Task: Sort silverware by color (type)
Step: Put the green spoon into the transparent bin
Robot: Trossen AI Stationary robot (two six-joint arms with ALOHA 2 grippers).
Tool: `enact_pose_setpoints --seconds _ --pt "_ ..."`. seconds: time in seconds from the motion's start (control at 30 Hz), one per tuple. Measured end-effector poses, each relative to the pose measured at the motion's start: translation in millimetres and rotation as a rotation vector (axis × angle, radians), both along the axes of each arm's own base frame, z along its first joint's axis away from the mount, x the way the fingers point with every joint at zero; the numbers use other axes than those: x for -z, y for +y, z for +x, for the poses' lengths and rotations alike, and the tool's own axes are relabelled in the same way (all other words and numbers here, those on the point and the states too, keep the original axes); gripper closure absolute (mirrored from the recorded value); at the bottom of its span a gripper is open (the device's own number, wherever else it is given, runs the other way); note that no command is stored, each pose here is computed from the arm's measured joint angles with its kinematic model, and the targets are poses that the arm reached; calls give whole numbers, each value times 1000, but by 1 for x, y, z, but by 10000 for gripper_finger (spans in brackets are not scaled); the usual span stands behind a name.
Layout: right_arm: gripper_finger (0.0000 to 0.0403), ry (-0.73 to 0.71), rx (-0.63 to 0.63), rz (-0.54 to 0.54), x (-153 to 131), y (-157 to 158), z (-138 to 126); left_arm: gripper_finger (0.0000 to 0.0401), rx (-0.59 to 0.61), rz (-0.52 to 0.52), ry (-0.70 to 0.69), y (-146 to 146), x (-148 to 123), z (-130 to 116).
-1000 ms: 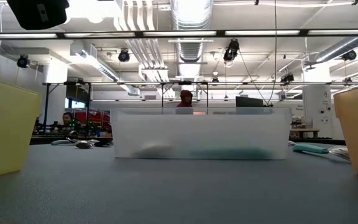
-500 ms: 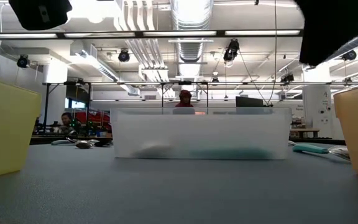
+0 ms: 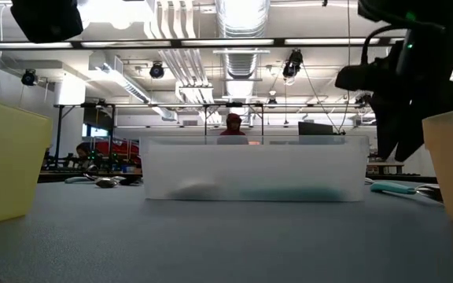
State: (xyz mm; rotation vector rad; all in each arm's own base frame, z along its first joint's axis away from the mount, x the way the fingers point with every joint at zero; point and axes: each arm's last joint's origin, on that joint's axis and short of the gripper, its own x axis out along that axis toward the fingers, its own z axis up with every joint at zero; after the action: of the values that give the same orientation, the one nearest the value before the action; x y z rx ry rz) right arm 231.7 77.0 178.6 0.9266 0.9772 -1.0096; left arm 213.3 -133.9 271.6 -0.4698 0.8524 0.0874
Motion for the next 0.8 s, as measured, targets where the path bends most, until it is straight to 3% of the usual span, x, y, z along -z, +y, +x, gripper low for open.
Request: enact_pose_setpoints --seconds 0.33,0.43,0.8 --pt "245 97 23 69 19 -10 -5 278 -13 70 40 4 4 -4" --pt "233 69 33 99 23 -10 -1 278 -20 88 48 5 4 -5" --pt "239 75 61 107 38 -17 10 278 -32 123 69 12 1 -14"
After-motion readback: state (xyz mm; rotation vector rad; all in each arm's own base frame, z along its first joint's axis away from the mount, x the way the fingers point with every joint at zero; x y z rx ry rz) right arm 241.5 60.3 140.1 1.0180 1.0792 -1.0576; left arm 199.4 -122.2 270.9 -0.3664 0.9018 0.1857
